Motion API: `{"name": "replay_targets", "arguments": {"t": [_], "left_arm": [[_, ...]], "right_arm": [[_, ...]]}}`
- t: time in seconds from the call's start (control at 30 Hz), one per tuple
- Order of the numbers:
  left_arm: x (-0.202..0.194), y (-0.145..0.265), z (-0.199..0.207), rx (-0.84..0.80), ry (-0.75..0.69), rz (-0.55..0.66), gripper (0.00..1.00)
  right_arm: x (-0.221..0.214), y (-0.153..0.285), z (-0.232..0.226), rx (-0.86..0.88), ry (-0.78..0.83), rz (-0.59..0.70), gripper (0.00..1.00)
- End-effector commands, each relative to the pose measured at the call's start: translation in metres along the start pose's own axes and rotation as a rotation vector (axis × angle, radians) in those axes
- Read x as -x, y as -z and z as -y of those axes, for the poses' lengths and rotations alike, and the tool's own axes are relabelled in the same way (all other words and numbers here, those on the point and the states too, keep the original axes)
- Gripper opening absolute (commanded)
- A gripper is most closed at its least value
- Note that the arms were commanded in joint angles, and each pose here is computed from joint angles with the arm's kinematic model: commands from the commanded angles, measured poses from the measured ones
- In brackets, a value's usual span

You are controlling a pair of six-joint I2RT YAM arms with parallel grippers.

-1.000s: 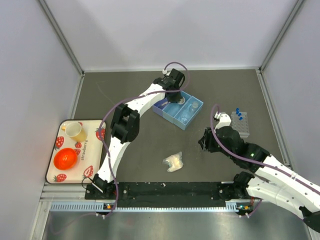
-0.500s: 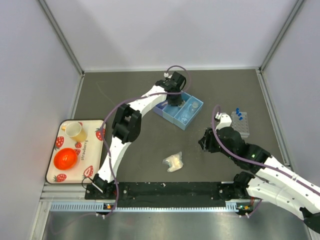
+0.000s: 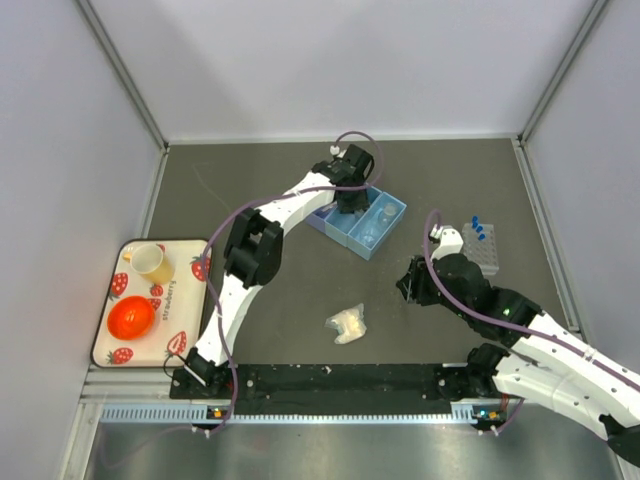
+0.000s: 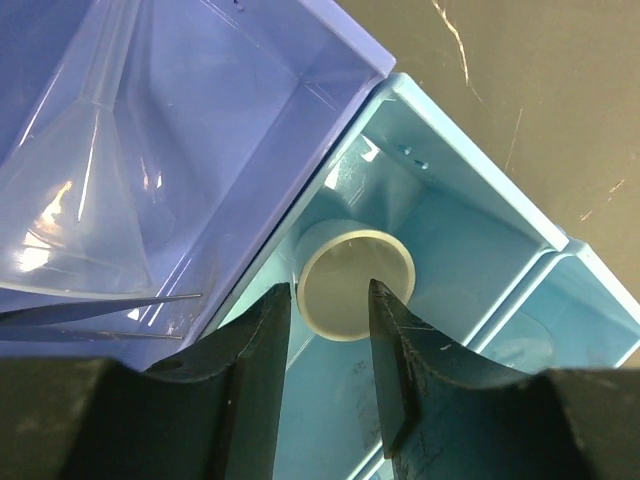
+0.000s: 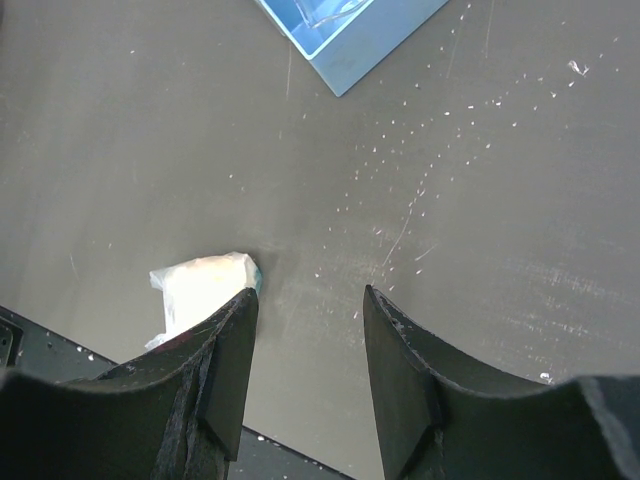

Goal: Organize the chemistry lab equipment

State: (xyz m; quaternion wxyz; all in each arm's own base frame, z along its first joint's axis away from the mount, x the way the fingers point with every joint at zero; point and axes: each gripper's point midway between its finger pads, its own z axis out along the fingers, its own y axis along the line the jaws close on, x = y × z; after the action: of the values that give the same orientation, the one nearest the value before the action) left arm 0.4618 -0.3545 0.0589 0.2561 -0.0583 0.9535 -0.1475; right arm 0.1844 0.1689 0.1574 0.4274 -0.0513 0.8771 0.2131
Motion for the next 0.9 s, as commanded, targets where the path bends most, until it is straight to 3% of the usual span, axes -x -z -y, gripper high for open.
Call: {"name": "replay_targets", "arguments": {"t": [0.0,0.33,0.57,0.87], "left_arm": [[0.012,0.018,-0.012,0.036,-0.009,0.029,0.44],[0.032,0.062,-0.002,-0.001,-0.028,0.074,0.43],[0.043,0.122,0.006,-0.047,-0.071,0.129,0.43],[0.031,0.203,0.003,-0.081,-0.206,0.194,0.41]], "right_arm": [[0.004,0.000,-0.009,0.042,-0.009,0.024,0.47],[0.004,0.001,-0.012,0.054,-0.019,0.020,0.47],[0.001,-0.007,-0.009,0.022,0.010,-0.003,0.47],[-0.029,-0.035,-0.030,0.097,0.137,-0.183,0.48]]}}
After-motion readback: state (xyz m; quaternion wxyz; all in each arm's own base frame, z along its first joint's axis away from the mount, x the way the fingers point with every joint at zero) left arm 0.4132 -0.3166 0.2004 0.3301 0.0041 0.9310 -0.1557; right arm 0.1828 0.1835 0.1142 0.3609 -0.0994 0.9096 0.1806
